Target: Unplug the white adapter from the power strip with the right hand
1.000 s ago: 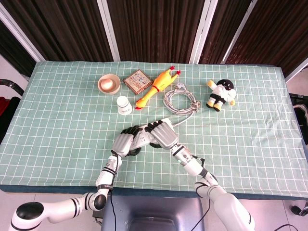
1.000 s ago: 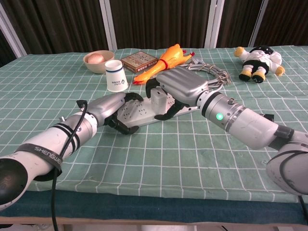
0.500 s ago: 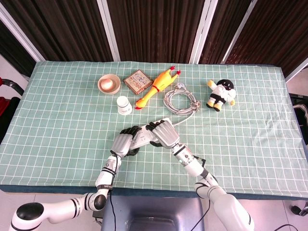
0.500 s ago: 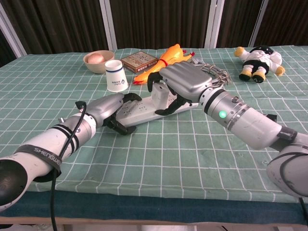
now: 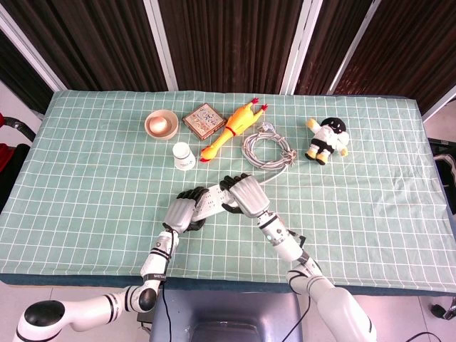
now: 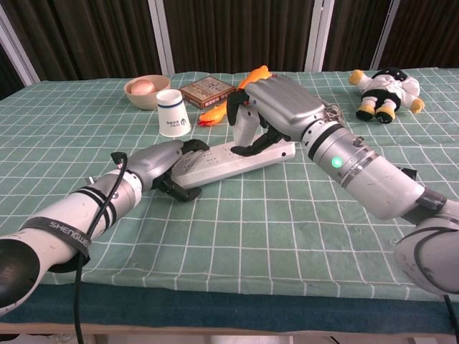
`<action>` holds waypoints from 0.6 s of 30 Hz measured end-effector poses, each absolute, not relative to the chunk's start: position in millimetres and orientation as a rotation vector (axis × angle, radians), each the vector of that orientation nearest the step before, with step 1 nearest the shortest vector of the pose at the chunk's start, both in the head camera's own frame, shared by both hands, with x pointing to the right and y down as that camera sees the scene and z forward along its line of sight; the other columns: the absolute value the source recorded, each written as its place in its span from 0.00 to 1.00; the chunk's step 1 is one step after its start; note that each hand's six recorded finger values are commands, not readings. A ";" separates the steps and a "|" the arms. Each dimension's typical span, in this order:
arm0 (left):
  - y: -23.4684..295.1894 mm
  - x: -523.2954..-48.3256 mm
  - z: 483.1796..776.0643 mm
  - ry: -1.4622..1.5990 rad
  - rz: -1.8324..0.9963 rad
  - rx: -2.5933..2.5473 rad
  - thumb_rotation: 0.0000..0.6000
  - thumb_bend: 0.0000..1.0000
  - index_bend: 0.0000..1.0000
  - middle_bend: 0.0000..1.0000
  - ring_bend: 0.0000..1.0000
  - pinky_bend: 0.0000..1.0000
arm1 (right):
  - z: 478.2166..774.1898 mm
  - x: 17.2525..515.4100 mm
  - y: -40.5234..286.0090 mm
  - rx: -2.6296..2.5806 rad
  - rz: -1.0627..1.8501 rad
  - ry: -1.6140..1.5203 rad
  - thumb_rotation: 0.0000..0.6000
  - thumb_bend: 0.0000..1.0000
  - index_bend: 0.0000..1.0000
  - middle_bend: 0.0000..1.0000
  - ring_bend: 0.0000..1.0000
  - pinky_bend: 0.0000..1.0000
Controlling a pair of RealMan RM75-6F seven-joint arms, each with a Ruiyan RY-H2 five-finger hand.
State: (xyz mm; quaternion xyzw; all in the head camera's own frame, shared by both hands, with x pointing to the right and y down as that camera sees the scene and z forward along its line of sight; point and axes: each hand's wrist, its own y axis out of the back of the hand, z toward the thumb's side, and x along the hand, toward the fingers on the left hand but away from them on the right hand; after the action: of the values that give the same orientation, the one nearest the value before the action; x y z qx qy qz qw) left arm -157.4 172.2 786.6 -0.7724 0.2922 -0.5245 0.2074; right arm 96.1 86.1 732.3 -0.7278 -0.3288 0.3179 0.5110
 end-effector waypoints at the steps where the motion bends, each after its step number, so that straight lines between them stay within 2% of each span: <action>1: 172.2 -157.2 786.3 0.813 -1.458 -2.151 1.00 0.36 0.20 0.32 0.42 0.56 | 730.1 97.7 85.0 -1.751 0.760 -0.810 1.00 0.73 0.87 0.70 0.73 0.78; 6: 172.6 -155.0 781.3 0.814 -1.432 -2.155 1.00 0.36 0.20 0.30 0.40 0.55 | 720.9 107.5 83.0 -1.746 0.743 -0.889 1.00 0.73 0.87 0.70 0.73 0.78; 10: 173.5 -152.6 775.3 0.815 -1.405 -2.166 1.00 0.36 0.19 0.26 0.34 0.51 | 714.2 121.4 85.7 -1.729 0.741 -0.925 1.00 0.73 0.87 0.70 0.73 0.78; 12: 174.5 -151.6 771.5 0.814 -1.389 -2.172 1.00 0.37 0.13 0.21 0.27 0.43 | 711.9 128.0 88.3 -1.720 0.746 -0.927 1.00 0.73 0.87 0.70 0.73 0.78; 15: 177.3 -149.6 765.9 0.813 -1.370 -2.195 1.00 0.37 0.02 0.08 0.13 0.27 | 707.7 140.9 93.8 -1.701 0.761 -0.913 1.00 0.72 0.87 0.70 0.73 0.78; 18: 181.6 -145.8 760.0 0.808 -1.352 -2.246 1.00 0.37 0.00 0.00 0.01 0.16 | 702.4 154.6 100.4 -1.685 0.780 -0.888 1.00 0.73 0.87 0.70 0.73 0.78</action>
State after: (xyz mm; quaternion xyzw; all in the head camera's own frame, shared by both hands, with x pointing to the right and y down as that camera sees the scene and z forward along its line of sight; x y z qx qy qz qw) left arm -145.8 181.6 760.0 -0.8025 0.2889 -0.4831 0.1978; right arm 154.6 100.4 702.4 -0.7015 -0.3697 0.3248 0.5155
